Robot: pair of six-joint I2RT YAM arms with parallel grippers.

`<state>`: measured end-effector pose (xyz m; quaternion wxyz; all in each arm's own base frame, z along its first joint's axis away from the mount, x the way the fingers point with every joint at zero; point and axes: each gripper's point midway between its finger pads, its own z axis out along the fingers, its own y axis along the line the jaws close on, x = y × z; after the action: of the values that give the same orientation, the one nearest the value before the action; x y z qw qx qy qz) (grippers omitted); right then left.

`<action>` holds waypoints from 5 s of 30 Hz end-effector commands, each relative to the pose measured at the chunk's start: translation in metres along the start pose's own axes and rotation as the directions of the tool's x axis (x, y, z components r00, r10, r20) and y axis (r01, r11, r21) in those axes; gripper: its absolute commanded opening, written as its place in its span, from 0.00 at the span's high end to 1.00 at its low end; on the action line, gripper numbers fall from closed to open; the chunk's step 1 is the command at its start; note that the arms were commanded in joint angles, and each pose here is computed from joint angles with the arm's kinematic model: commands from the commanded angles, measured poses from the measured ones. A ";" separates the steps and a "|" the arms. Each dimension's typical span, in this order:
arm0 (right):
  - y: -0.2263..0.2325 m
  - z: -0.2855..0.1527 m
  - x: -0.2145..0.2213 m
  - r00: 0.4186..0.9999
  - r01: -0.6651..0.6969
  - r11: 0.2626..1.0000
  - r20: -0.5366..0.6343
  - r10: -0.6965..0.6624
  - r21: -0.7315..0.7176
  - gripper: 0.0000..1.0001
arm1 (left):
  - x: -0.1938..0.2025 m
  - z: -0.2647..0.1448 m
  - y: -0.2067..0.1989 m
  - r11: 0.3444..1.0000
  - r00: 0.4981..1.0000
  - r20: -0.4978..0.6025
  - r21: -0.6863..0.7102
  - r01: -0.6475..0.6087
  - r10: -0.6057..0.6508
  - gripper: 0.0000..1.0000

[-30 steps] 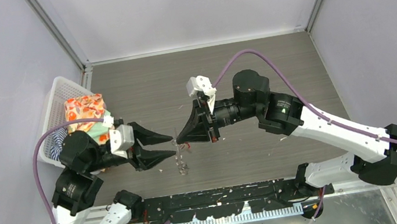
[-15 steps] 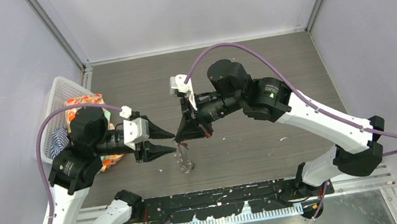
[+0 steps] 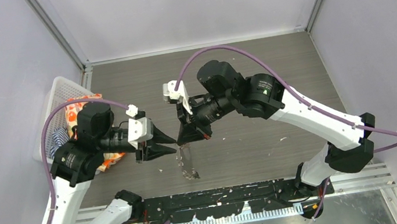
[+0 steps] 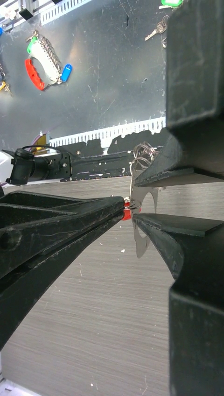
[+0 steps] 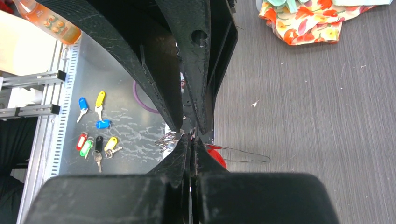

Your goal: Put the keys on the keyring

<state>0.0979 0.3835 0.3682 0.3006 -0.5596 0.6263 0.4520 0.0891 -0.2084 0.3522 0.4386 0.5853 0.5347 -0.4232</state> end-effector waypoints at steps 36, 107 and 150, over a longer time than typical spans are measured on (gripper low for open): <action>0.008 -0.048 -0.030 0.929 -0.064 0.997 0.367 0.047 0.035 0.52 | -0.055 -0.003 0.002 0.998 0.973 0.226 -0.059 -0.037 0.050 1.00; 0.029 -0.053 -0.056 0.911 0.130 0.988 0.403 -0.088 -0.078 0.52 | -0.075 -0.008 -0.006 0.997 0.949 0.308 -0.047 -0.054 0.066 1.00; 0.003 -0.041 -0.022 0.979 -0.003 1.000 0.204 0.002 0.004 0.99 | -0.031 -0.006 0.004 0.993 0.988 0.122 -0.088 -0.084 0.094 0.52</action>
<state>0.0998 0.3639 0.3996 0.3620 -0.4924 0.5790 0.5397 0.0907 -0.2170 0.3939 0.5217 0.5298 0.4925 -0.4523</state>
